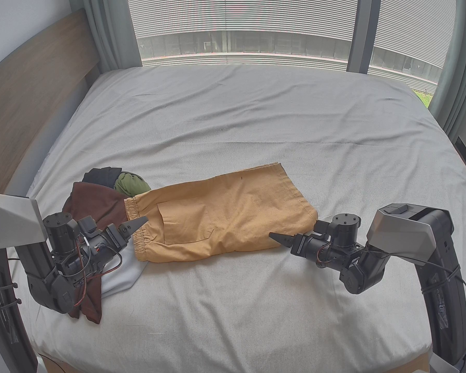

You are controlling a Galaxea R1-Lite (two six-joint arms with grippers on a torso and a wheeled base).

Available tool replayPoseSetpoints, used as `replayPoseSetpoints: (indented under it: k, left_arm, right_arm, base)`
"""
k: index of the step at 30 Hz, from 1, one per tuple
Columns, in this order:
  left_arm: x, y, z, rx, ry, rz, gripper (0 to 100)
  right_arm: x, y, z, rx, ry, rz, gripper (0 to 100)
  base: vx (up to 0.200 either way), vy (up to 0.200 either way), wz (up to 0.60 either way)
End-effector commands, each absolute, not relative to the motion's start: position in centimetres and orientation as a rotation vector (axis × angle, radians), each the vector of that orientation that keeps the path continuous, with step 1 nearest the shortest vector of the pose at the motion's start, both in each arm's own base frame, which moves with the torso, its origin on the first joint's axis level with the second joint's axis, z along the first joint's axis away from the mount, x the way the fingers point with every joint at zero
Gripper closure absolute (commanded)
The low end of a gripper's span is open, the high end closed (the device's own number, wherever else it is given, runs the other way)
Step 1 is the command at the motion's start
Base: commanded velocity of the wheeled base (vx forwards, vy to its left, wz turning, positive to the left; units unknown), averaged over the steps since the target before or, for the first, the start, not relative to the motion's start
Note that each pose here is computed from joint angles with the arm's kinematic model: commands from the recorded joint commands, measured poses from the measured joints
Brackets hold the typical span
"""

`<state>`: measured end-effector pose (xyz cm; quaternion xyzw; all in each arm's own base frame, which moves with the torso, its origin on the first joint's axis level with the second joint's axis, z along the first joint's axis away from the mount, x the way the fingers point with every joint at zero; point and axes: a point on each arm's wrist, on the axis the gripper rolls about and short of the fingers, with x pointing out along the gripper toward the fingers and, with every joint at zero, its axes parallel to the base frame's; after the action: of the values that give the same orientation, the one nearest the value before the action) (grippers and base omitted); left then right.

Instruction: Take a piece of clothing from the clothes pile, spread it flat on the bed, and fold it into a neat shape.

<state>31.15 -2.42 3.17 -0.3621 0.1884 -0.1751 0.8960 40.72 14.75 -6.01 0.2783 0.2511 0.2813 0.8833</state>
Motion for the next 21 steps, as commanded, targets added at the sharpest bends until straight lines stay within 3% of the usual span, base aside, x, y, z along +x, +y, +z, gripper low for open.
replayPoseSetpoints:
  k: [1,21]
  left_arm:
    - [31.1,-2.4,3.2,-0.751,0.389,-0.363,0]
    - [31.2,-2.4,3.2,-0.752,0.387,-0.362,0]
  right_arm:
    - [41.6,15.1,-6.7,0.58,0.509,0.588,0]
    - [43.2,17.9,-5.9,0.573,0.399,0.607,0]
  base:
    - [0.0,0.0,0.0]
    - [0.0,0.0,0.0]
